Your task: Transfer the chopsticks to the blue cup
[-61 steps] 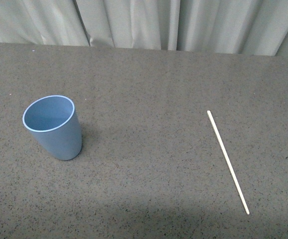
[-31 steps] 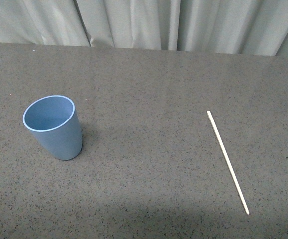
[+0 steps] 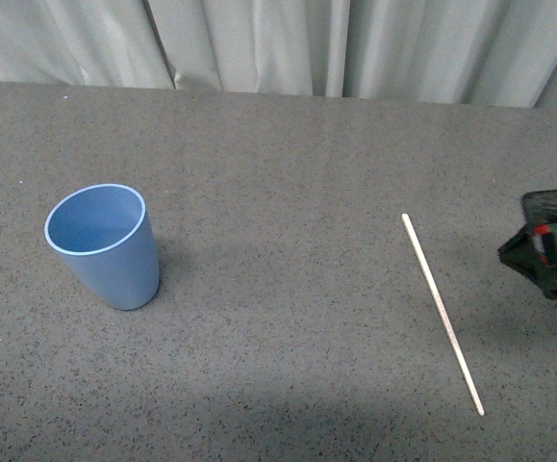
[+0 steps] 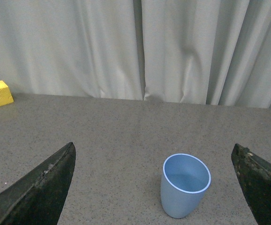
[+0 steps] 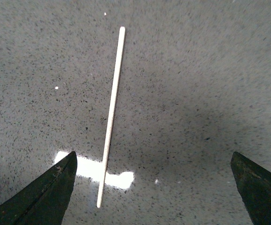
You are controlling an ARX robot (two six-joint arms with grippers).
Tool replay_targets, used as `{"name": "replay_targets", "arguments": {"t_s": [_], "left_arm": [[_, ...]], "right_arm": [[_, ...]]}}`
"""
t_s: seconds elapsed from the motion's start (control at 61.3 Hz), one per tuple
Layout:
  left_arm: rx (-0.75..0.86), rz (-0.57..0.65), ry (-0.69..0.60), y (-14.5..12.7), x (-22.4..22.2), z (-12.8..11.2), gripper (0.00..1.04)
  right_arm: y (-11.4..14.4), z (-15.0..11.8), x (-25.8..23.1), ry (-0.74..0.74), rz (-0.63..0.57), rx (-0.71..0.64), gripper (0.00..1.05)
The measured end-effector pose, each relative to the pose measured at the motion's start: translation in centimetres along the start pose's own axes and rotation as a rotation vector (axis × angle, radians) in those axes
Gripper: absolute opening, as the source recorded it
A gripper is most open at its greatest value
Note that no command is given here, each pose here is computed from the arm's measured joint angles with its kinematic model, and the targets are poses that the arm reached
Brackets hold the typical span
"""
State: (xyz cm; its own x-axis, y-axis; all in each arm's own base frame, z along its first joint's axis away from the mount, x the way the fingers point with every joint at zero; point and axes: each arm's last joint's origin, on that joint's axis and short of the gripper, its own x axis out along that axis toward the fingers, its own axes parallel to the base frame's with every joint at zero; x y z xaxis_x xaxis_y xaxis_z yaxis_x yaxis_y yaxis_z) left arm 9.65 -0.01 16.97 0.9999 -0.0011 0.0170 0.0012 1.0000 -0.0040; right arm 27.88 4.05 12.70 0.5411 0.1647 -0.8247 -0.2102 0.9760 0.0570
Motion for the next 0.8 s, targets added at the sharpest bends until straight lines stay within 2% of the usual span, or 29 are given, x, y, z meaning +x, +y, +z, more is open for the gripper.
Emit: {"name": "replay_targets", "arguments": {"t_s": [0.098, 0.245, 0.473, 0.685, 0.799], "left_arm": [[0.000, 0.000, 0.000, 0.0, 0.0, 0.0, 0.98], [0.000, 0.000, 0.000, 0.0, 0.0, 0.0, 0.98], [0.000, 0.000, 0.000, 0.0, 0.0, 0.0, 0.98], [0.000, 0.000, 0.000, 0.0, 0.0, 0.0, 0.98], [0.000, 0.000, 0.000, 0.0, 0.0, 0.0, 0.98]], "right_arm": [[0.1, 1.4, 2.9, 0.113, 0.012, 0.061, 0.95], [0.3, 2.6, 5.8, 0.205, 0.016, 0.091, 0.95], [1.6, 4.0, 9.0, 0.261, 0.014, 0.073, 0.95], [2.7, 4.1, 11.5, 0.322, 0.011, 0.060, 0.95], [3.0, 3.8, 12.2, 0.343, 0.003, 0.059, 0.80]]}}
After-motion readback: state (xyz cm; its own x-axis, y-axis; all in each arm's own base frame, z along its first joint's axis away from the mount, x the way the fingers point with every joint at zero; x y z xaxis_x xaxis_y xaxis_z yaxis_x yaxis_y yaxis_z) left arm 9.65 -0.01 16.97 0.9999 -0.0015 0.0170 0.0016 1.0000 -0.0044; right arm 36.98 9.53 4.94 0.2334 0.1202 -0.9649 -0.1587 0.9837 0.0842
